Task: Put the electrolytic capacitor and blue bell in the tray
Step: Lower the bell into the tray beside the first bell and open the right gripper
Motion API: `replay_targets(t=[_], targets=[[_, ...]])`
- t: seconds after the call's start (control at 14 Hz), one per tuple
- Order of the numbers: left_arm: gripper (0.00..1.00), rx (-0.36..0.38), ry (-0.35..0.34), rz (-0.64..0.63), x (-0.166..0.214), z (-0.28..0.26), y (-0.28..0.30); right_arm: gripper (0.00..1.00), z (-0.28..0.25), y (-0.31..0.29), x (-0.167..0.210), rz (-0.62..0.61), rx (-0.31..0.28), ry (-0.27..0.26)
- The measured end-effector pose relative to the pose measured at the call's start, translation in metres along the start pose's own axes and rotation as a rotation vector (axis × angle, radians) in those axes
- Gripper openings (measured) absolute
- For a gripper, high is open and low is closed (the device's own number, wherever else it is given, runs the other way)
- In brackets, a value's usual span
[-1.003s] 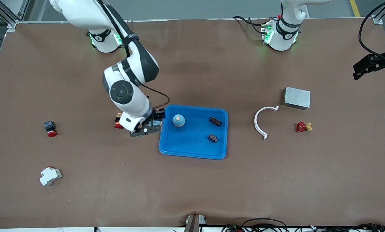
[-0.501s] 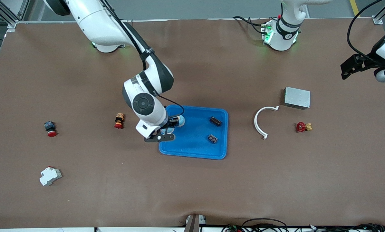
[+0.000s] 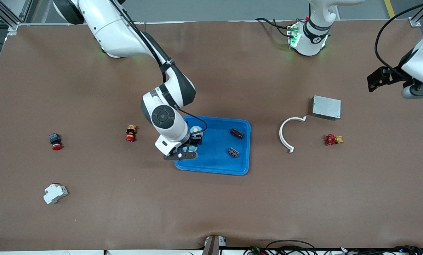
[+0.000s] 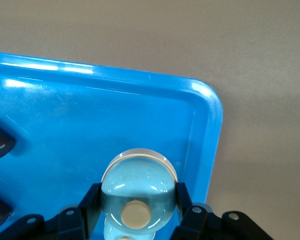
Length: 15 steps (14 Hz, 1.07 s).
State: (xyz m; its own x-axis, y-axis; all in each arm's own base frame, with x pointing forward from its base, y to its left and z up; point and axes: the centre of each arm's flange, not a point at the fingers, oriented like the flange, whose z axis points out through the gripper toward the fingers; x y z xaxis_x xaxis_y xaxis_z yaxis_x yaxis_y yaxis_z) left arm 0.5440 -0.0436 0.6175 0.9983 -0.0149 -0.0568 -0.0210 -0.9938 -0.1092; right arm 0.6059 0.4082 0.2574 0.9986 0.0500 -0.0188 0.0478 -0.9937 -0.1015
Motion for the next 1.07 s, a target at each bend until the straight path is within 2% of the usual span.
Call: replay_targets(t=[0.72, 1.07], targets=[[1.0, -0.02, 0.07, 0.005, 0.007, -0.024, 0.005, 0.64, 0.032, -0.009, 0.007, -0.007, 0.011, 0.026], [1.0, -0.028, 0.102, 0.006, 0.007, -0.039, 0.006, 0.64, 0.055, -0.011, 0.002, -0.019, -0.001, 0.005]])
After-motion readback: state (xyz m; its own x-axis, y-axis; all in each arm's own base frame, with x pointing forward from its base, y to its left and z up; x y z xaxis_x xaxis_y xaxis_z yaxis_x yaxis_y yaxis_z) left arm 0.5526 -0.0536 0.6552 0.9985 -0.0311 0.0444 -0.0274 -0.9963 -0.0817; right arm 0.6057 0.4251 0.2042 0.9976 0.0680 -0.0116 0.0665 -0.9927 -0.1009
